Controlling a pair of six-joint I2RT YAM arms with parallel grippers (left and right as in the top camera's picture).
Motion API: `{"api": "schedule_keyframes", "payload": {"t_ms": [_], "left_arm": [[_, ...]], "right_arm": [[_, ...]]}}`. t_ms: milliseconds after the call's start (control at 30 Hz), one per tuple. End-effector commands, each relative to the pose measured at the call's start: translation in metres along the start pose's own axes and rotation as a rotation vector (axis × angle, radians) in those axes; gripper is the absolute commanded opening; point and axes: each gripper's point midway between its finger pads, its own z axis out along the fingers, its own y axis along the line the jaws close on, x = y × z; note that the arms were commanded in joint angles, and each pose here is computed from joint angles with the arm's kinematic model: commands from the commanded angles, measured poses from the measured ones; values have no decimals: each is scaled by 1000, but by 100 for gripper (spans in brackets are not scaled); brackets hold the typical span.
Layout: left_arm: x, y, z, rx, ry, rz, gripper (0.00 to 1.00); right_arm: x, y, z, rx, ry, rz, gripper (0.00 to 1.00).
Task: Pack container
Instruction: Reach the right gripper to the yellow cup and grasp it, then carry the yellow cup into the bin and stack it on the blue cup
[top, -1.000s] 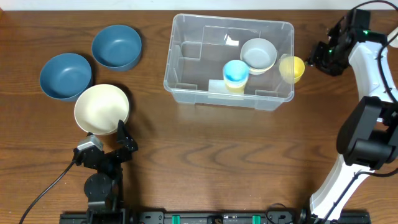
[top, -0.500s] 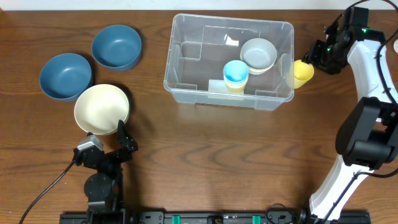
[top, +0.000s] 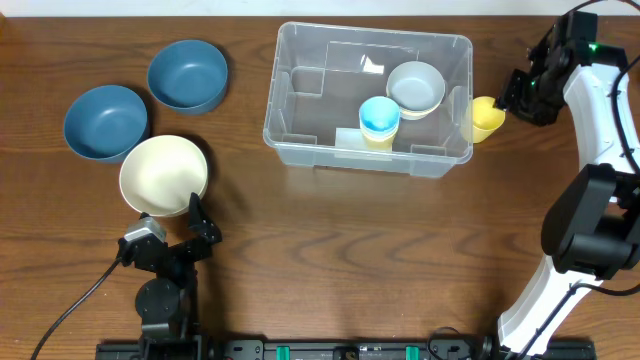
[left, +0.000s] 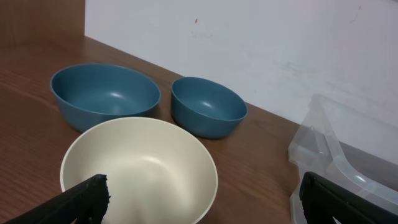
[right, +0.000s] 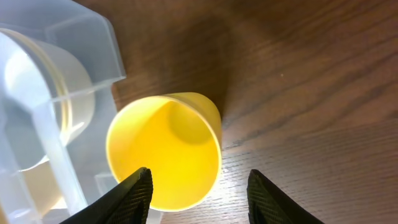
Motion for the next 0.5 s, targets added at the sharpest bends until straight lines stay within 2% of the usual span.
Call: {"api": "schedule_keyframes", "payload": {"t_ms": [0, 300, 400, 467], "left_arm": [[16, 9, 1, -33, 41, 17, 98], [16, 9, 1, -33, 41, 17, 98], [16, 9, 1, -33, 41, 17, 98], [16, 9, 1, -33, 41, 17, 98]], "right_arm": [[7, -3, -2, 20, 0, -3, 51], [22, -12, 33, 22, 11, 1, 46], [21, -13, 39, 19, -3, 1, 36], [19, -13, 39, 19, -10, 1, 25]]}}
